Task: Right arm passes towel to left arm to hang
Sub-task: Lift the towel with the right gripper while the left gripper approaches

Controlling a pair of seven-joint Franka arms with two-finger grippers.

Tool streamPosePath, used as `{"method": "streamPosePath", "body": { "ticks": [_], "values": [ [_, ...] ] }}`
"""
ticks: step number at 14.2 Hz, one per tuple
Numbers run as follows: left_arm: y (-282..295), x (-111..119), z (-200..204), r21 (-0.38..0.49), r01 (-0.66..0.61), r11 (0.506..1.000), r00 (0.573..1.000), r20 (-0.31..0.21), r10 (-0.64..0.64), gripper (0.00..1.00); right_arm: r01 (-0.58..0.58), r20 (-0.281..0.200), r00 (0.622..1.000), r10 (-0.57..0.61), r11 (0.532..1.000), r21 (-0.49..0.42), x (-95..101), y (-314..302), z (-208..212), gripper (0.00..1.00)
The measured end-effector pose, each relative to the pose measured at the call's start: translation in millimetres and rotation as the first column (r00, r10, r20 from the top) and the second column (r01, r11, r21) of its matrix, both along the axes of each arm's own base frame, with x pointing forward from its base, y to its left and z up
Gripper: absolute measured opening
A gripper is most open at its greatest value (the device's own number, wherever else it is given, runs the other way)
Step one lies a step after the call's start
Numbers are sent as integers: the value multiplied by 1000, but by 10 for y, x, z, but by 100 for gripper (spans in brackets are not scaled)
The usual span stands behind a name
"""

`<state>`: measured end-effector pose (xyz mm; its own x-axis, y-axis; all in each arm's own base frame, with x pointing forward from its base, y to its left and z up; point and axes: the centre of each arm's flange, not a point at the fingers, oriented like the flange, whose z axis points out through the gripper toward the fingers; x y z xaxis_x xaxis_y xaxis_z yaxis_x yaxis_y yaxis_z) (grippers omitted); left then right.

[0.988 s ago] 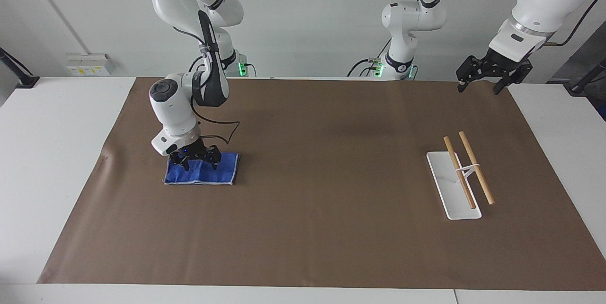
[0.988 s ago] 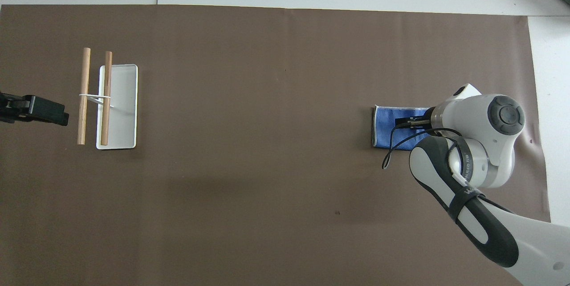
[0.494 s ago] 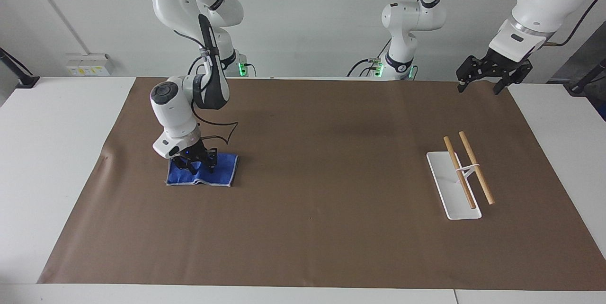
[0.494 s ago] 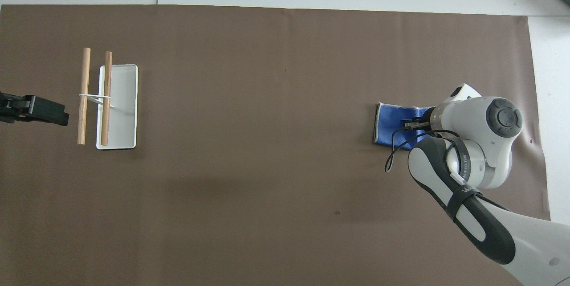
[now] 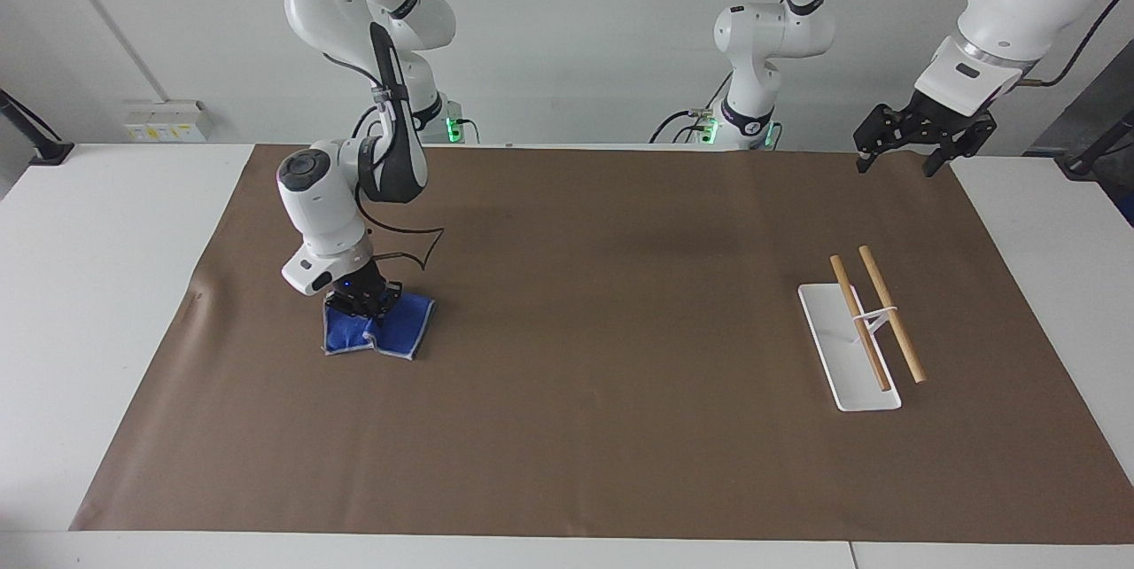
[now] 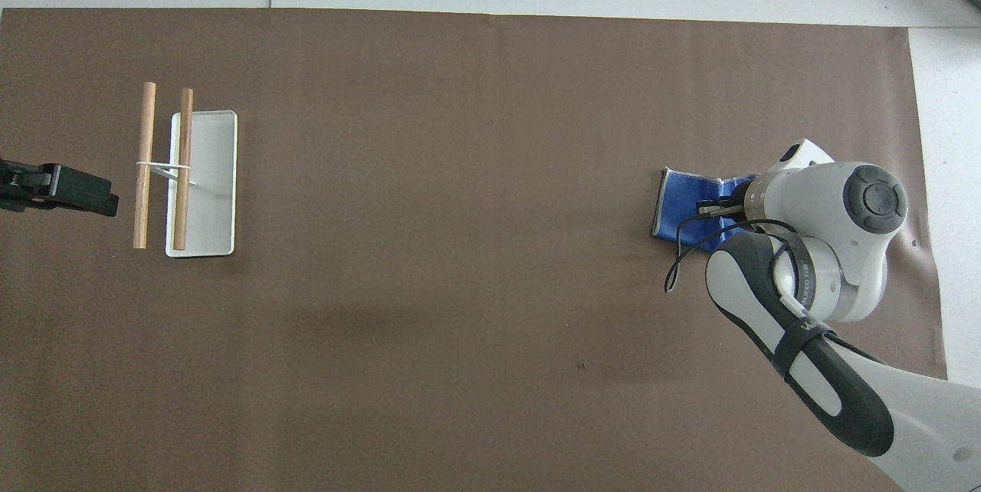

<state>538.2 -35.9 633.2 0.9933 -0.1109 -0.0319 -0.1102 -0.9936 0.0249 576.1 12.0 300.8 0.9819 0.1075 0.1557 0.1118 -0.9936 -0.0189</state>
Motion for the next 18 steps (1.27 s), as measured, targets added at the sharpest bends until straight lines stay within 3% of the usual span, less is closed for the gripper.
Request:
{"method": "streamPosePath", "body": {
  "ticks": [3,9,15,18],
  "values": [
    [0,0,0,0,0,1000,1000,0,0,100,29,27,999,-30,998,47,50,36,351,4],
    [0,0,0,0,0,1000,1000,0,0,100,89,40,994,-105,952,294,234,360,1357,4],
    [-1,0,0,0,0,1000,1000,0,0,100,153,-21,984,-176,782,604,293,911,1751,4],
    [-8,-1,0,0,1,1000,1000,0,-1,100,204,-93,975,-204,635,745,245,1278,1807,4]
  ]
}}
